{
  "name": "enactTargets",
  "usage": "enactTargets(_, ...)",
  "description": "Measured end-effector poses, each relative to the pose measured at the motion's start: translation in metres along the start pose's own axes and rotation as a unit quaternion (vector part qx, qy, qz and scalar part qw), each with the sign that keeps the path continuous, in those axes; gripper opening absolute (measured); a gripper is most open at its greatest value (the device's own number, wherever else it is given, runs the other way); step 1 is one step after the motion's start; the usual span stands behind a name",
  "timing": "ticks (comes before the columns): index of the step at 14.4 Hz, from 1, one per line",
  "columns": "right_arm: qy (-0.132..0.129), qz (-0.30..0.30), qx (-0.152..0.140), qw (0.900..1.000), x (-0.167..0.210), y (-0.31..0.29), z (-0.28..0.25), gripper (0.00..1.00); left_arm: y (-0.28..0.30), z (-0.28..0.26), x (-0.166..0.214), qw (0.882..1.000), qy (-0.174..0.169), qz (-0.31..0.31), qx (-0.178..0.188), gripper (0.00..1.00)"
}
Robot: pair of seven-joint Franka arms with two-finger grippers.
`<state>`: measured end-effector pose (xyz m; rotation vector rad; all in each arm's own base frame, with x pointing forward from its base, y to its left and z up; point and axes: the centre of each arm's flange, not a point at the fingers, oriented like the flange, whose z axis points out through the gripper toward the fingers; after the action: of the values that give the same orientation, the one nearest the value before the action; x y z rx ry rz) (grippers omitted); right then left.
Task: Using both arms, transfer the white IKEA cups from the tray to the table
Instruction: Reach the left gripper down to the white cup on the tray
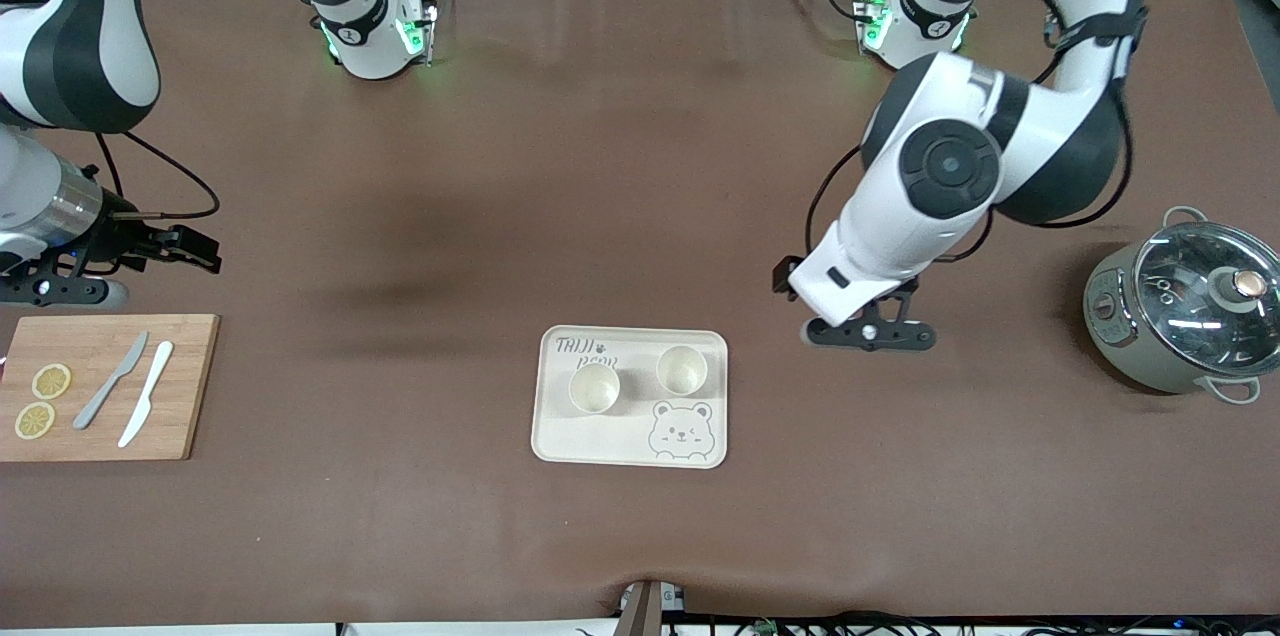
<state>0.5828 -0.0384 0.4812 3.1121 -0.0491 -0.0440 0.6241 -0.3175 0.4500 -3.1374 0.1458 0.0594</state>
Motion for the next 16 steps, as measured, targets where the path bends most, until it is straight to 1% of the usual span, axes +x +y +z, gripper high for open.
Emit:
enactTargets(4,0.000,0.000,0.000,1.000,0.000,0.000,0.000,1.00,0.020,0.042,0.013,1.000,0.013,0.008,-0.007,1.00)
enactTargets(9,0.001,0.000,0.000,1.000,0.000,0.000,0.000,1.00,0.066,0.101,0.016,0.999,0.033,0.007,-0.020,1.00)
enactTargets(12,0.001,0.000,0.000,1.000,0.000,-0.001,0.000,1.00,0.078,0.121,0.019,0.999,0.046,0.009,-0.027,1.00)
enactTargets(16,0.001,-0.002,0.000,1.000,0.000,-0.002,0.000,1.00,0.090,0.148,0.025,0.996,0.075,0.016,-0.039,1.00)
